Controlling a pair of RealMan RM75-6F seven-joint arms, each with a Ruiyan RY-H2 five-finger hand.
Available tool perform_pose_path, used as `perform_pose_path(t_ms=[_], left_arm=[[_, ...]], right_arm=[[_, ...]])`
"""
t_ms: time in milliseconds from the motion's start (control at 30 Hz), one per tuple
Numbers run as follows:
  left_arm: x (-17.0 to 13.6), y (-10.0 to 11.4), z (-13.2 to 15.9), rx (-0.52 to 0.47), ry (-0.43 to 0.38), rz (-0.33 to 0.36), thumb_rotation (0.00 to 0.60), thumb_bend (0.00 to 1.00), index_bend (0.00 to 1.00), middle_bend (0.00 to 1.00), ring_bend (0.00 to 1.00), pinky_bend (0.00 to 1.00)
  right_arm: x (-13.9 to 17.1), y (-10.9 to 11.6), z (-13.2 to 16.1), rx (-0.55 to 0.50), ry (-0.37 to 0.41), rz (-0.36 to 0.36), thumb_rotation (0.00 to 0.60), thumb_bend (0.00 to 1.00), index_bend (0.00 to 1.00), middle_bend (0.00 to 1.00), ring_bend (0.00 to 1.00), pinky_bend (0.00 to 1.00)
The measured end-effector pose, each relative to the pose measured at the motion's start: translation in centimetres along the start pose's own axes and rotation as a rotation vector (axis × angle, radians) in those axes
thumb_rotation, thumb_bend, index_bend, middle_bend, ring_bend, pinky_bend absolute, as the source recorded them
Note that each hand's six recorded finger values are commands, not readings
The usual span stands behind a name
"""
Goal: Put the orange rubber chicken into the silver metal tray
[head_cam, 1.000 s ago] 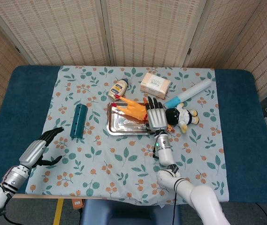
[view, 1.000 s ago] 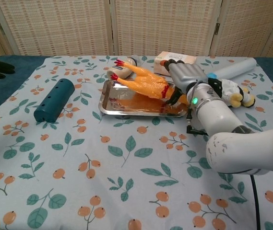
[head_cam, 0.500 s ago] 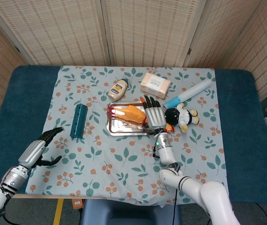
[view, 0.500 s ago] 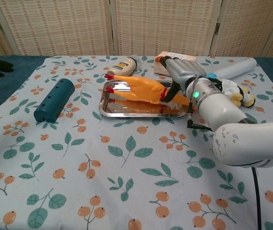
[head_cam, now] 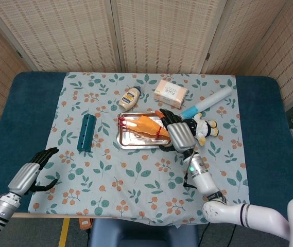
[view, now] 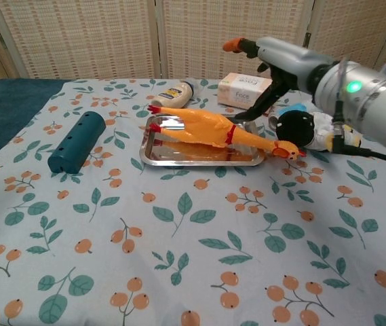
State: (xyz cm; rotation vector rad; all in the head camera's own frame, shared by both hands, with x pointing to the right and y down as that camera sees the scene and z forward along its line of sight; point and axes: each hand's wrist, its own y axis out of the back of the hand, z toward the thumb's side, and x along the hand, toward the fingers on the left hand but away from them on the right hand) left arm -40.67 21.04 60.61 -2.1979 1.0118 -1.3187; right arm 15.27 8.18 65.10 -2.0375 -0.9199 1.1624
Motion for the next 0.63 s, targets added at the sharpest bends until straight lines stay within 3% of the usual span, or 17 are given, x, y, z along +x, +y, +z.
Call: perform_pose_path(t_ms=[167,300,433,633], left_arm=[[-2.6,1.1,-1.7,0.151,0.08,0.11,0.6,0.36,0.0,0.0,0.0,0.0],[-5.7,2.4,-3.3,0.292,0.178,0.265,0.6,0.38,0.0,0.0,0.0,0.0],[-7.5,2.9,-3.6,0.355,0.215,0.339,0.6,0.38,0.0,0.0,0.0,0.0],[-8.6,3.3,-3.2,0.385,0.227,0.387,0.6,0.38,0.0,0.0,0.0,0.0]], right_arm=[[8.7,2.6,-4.9,0.167,-0.095,-0.023,0.6,0.11,0.0,0.0,0.0,0.08],[14.9,2.7,-8.7,0.295,-0.215,-0.081,0.6,0.11,0.0,0.0,0.0,0.03],[20.9,2.3,-12.9,0.374,-0.35,-0.138,0.6,0.11,0.0,0.0,0.0,0.02],[24.4,2.7,-14.4,0.381,-0.334,-0.159,0.6,0.11,0.0,0.0,0.0,0.02]])
